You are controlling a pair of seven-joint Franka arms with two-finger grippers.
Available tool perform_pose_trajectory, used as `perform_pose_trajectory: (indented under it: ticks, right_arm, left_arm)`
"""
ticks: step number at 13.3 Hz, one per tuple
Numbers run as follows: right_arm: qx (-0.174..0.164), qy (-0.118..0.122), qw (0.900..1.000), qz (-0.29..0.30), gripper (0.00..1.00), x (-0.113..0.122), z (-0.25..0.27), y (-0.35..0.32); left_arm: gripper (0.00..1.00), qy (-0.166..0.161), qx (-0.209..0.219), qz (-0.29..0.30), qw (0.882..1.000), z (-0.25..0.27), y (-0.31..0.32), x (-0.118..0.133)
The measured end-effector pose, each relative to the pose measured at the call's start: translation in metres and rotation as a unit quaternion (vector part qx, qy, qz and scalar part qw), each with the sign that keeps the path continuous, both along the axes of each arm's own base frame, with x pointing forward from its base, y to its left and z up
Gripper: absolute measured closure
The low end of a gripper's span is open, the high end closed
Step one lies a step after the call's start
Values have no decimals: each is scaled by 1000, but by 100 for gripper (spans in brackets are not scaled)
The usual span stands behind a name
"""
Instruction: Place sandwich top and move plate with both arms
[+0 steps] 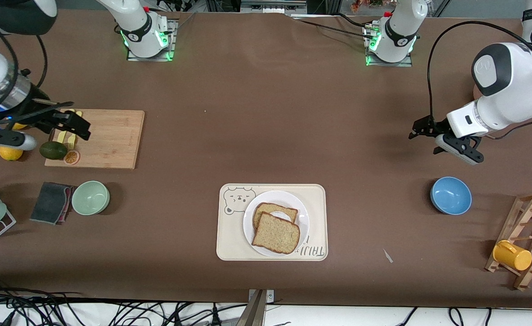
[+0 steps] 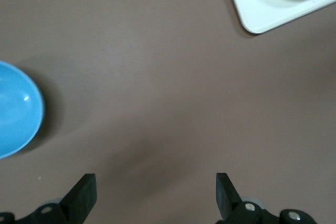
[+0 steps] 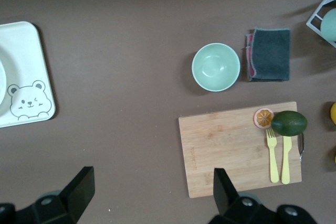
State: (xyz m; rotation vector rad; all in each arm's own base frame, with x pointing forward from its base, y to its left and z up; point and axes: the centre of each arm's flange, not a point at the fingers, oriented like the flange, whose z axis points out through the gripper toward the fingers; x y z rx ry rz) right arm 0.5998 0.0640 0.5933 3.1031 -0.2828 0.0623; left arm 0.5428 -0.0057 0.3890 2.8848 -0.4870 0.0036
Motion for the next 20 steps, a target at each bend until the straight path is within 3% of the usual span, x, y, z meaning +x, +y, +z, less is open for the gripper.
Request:
perform_pose_trajectory:
  ticks: [4,8,13,20]
  right_arm:
    - [1,-8,1000,-15,0,-2,10,-18]
    - [9,24,1000,-10,0,-8,5,-37]
    - [30,36,999,1,0,-10,3,-38]
    - [31,42,998,37,0,-11,1,-25]
  left_arm:
    - [0,17,27,104,994,29,-20,11]
    - [0,-11,66,190,979,69,-28,25]
    - [0,-7,126,217,968,127,-18,25]
    - [0,-21,139,242,960,209,5,20]
